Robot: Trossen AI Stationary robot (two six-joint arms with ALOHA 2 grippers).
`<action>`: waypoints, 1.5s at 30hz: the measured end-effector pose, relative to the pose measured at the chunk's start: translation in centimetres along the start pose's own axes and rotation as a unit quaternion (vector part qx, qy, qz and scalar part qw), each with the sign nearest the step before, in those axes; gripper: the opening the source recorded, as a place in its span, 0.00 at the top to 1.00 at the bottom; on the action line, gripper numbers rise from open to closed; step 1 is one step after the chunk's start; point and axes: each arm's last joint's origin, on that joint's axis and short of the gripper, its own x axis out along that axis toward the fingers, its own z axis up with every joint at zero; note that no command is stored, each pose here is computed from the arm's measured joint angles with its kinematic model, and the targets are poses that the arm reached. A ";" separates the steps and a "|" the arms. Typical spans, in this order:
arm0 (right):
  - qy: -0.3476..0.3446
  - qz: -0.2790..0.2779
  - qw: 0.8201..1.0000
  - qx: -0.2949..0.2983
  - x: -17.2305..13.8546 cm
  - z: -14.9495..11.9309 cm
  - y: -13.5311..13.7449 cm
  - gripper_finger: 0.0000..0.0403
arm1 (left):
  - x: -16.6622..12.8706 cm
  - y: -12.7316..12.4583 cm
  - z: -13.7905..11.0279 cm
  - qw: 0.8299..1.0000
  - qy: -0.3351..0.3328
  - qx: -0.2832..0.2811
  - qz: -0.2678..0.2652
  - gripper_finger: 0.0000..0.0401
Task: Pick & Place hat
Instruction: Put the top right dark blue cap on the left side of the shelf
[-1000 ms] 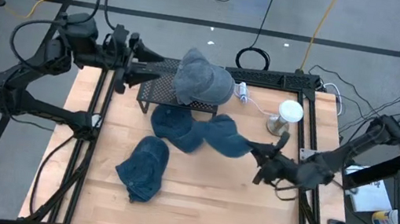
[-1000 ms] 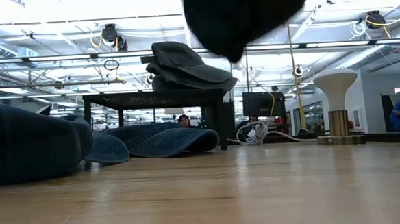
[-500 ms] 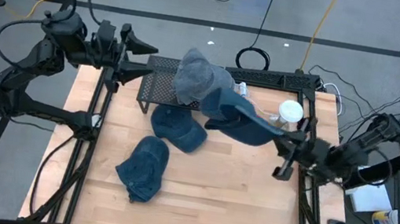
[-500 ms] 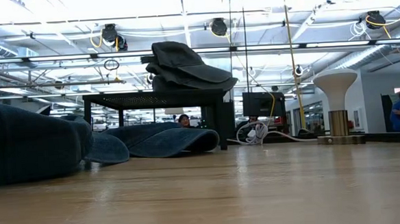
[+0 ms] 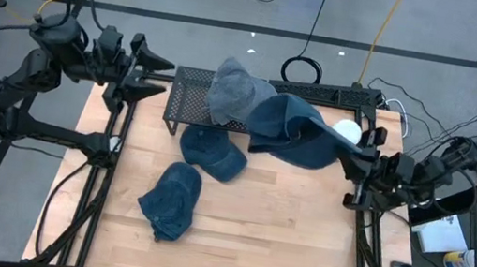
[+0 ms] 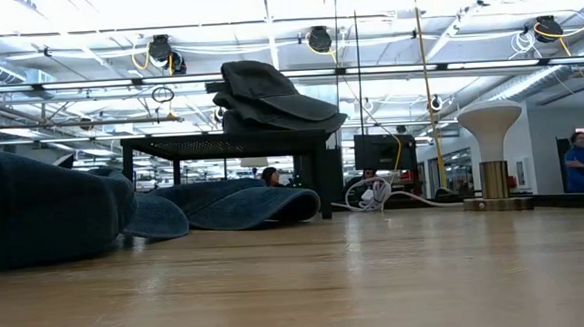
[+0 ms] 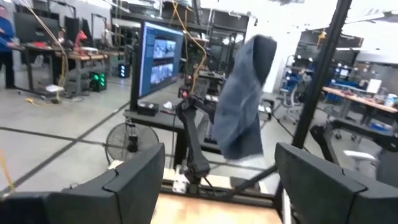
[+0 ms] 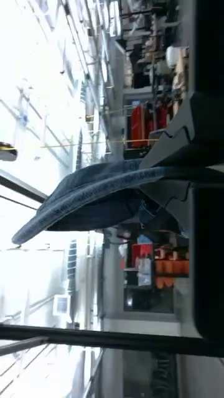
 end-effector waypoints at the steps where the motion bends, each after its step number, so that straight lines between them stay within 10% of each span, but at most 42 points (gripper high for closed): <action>1: -0.004 -0.001 1.000 -0.002 0.5 0.1 0.0 0.99 | -0.1 -0.1 -0.1 1.000 0.006 -0.002 -0.003 0.23; 24: 0.081 0.023 0.996 -0.041 12.5 6.9 -2.3 0.99 | -0.1 -1.7 0.9 0.999 -0.031 0.042 0.014 0.23; 45: 0.125 0.118 0.985 0.034 19.4 3.2 -5.7 0.99 | 2.9 -1.3 3.7 0.996 -0.013 0.075 0.053 0.23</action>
